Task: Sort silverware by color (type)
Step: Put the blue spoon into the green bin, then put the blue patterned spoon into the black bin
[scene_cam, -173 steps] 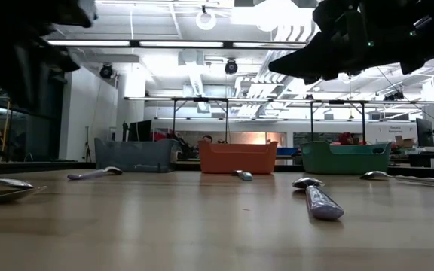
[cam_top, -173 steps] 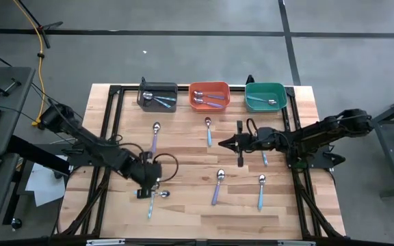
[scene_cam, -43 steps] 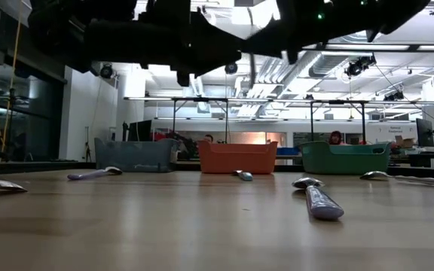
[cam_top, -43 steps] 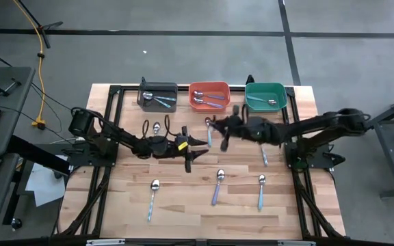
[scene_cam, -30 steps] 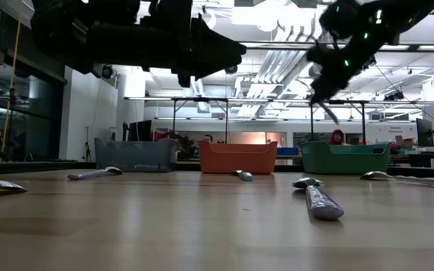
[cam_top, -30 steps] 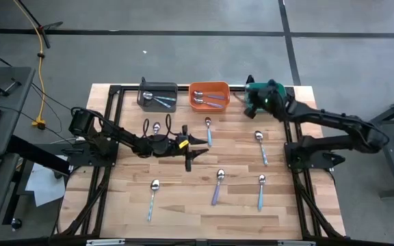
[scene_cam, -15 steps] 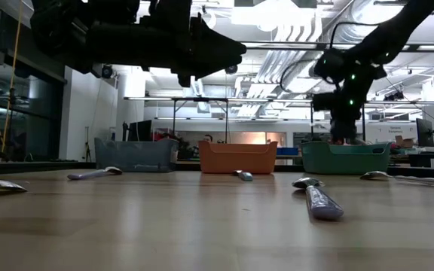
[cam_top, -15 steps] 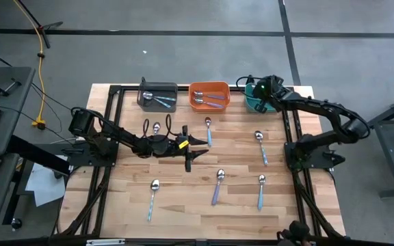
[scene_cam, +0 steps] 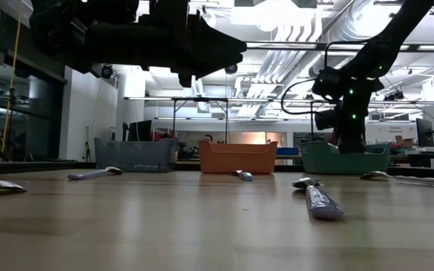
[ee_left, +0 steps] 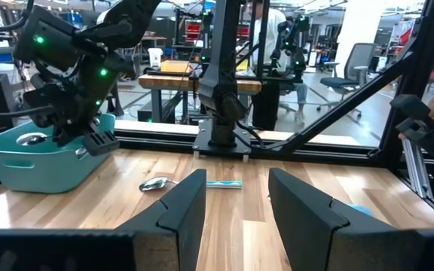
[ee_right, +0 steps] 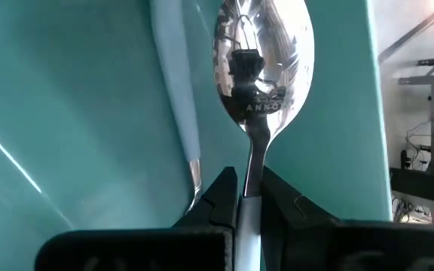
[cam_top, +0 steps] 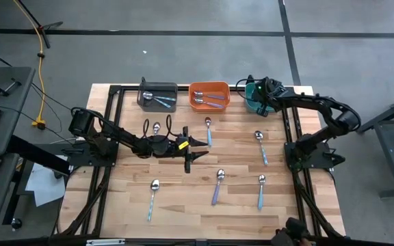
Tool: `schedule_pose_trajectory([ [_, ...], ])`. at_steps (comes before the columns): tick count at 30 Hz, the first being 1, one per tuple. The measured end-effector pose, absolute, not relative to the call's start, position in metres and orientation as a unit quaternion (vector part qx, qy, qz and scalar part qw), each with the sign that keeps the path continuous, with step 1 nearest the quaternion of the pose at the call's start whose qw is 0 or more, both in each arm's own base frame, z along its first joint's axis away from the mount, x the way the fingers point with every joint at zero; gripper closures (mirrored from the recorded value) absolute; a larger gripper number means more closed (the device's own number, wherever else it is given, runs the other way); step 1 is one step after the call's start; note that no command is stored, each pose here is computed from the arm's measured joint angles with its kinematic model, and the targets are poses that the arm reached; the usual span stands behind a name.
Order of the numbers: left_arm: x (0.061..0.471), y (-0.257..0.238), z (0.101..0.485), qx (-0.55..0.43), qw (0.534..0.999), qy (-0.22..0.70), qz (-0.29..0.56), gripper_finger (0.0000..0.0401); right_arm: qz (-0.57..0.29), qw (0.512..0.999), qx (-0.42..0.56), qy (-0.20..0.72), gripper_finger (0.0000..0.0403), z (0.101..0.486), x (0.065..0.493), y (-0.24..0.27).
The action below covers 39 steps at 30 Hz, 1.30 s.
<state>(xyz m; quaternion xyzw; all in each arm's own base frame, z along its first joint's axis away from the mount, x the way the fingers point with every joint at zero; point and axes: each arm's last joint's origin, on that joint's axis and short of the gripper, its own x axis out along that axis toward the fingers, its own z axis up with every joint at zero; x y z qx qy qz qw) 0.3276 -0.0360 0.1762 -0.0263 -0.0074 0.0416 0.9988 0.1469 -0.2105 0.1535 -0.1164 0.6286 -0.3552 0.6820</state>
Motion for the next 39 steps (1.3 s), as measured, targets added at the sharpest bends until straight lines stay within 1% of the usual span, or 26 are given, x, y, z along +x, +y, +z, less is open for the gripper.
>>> schedule_pose_trajectory([
  [4, 0.328, -0.036, 0.176, -0.026, 0.999, -0.007, 0.042, 0.0261, -0.354, 0.679, -0.111, 0.634, 0.0391, 0.15, 0.145, -0.213],
  [7, 0.328, -0.036, 0.176, -0.026, 0.999, -0.007, 0.042, 0.0261, -0.357, 0.674, -0.11, 0.637, 0.0379, 0.149, 0.144, -0.214],
  [12, 0.328, -0.036, 0.176, -0.026, 0.999, -0.007, 0.042, 0.0261, -0.367, 0.668, -0.115, 0.637, 0.0338, 0.15, 0.144, -0.215],
  [15, 0.328, -0.036, 0.176, -0.025, 0.999, -0.007, 0.042, 0.0261, -0.384, 0.673, -0.107, 0.623, 0.0312, 0.151, 0.145, -0.216],
  [18, 0.328, -0.036, 0.176, -0.018, 0.999, -0.006, 0.042, 0.0261, -0.394, 0.676, -0.102, 0.615, 0.0295, 0.154, 0.145, -0.216],
  [21, 0.328, -0.036, 0.175, -0.007, 0.999, -0.001, 0.042, 0.0261, -0.411, 0.676, -0.108, 0.602, 0.0292, 0.162, 0.146, -0.213],
  [24, 0.328, -0.036, 0.173, -0.005, 0.999, 0.01, 0.042, 0.0261, -0.427, 0.682, -0.119, 0.582, 0.0303, 0.176, 0.147, -0.205],
  [26, 0.328, -0.036, 0.172, -0.004, 0.999, 0.017, 0.043, 0.0261, -0.434, 0.697, -0.118, 0.558, 0.0319, 0.186, 0.149, -0.198],
  [28, 0.328, -0.035, 0.17, -0.003, 0.999, 0.023, 0.046, 0.0261, -0.433, 0.721, -0.111, 0.529, 0.0338, 0.198, 0.151, -0.189],
  [32, 0.328, -0.035, 0.17, 0.001, 0.999, 0.026, 0.047, 0.0261, -0.415, 0.789, -0.073, 0.447, 0.0388, 0.219, 0.156, -0.168],
  [33, 0.328, -0.035, 0.17, 0.002, 0.999, 0.027, 0.047, 0.0261, -0.403, 0.809, -0.06, 0.425, 0.0395, 0.224, 0.158, -0.163],
  [36, 0.327, -0.035, 0.168, 0.008, 0.998, 0.036, 0.048, 0.0261, -0.347, 0.866, -0.006, 0.36, 0.0395, 0.235, 0.164, -0.145],
  [39, 0.327, -0.035, 0.166, 0.01, 0.998, 0.044, 0.049, 0.0261, -0.284, 0.901, 0.041, 0.325, 0.0397, 0.239, 0.175, -0.127],
])
